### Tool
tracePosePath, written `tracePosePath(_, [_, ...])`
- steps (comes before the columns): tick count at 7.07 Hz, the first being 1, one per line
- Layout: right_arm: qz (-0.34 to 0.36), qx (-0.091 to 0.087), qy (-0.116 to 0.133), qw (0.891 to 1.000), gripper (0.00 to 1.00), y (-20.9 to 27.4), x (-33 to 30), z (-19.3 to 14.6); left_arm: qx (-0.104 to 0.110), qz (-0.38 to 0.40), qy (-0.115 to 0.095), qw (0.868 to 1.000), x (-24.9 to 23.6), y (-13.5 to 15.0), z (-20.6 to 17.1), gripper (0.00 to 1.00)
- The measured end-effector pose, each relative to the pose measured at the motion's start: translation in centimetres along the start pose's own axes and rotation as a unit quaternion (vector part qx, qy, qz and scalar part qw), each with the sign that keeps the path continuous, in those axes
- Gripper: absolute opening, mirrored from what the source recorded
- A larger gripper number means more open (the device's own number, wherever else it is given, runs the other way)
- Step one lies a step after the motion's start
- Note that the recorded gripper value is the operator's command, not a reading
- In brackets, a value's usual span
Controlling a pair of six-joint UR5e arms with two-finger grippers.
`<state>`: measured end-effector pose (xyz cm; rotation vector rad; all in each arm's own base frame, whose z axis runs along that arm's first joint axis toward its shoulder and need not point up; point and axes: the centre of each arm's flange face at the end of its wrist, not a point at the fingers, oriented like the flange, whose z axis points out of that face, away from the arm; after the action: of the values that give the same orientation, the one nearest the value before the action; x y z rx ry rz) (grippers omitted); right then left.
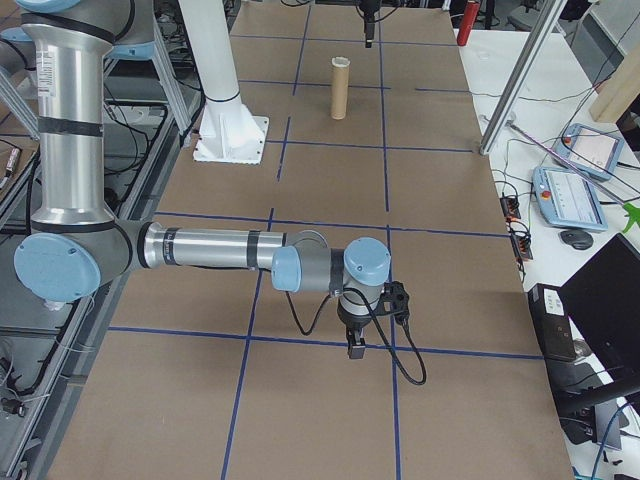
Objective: Collect badminton balls into bucket
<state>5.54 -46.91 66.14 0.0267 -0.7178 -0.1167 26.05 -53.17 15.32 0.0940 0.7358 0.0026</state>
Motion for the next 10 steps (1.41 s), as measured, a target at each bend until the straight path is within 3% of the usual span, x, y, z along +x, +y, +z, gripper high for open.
tracePosePath(2, [0.000,0.000,0.000,1.000,1.00,0.0,0.0,0.0,0.014,0.061,-0.010,0.998,-10.4,-3.4,-0.1,1.00])
tracePosePath(4, [0.000,0.000,0.000,1.000,1.00,0.0,0.0,0.0,0.007,0.096,-0.004,0.995,-23.5,-5.4,2.9,1.00])
tracePosePath(7, [0.000,0.000,0.000,1.000,1.00,0.0,0.0,0.0,-0.002,0.086,-0.004,0.996,-41.0,-3.4,8.4,1.00])
tracePosePath(10, [0.000,0.000,0.000,1.000,1.00,0.0,0.0,0.0,-0.032,0.049,-0.001,0.998,-47.6,0.8,11.8,1.00])
